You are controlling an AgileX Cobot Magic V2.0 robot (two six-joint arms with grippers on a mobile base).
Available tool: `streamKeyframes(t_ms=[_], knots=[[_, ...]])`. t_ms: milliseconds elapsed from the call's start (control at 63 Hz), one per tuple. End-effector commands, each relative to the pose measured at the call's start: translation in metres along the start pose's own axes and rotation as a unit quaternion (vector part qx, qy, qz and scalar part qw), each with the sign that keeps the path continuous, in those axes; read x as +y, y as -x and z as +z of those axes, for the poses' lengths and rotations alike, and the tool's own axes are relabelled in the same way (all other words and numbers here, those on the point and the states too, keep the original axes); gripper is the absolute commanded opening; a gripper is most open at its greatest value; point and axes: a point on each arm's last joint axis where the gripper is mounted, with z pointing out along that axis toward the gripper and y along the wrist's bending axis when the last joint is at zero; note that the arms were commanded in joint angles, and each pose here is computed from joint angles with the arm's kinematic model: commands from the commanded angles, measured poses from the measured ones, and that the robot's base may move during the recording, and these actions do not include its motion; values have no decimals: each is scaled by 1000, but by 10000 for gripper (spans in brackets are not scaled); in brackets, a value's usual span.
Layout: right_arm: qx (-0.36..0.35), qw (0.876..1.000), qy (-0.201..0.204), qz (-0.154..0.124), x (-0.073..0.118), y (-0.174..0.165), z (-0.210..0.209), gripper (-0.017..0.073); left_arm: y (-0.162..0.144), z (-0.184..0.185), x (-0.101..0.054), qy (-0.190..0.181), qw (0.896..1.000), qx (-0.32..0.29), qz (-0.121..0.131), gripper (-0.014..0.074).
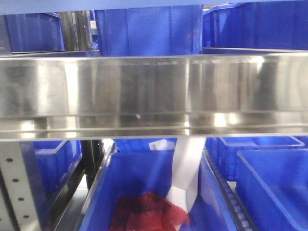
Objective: Grab blue tray and place on right shelf
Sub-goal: 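Raise the held tray above the steel shelf edge with both grippers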
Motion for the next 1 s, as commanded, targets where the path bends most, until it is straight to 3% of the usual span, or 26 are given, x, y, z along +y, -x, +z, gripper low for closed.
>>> streamKeyframes(t_ms=[0, 985], knots=[[-61, 998, 18, -18, 0, 9, -16, 57, -2, -20, -7, -24, 999, -23, 17, -48], [-61, 998, 18, -18, 0, 9, -16, 57, -2, -20, -7, -24, 999, -23, 17, -48]])
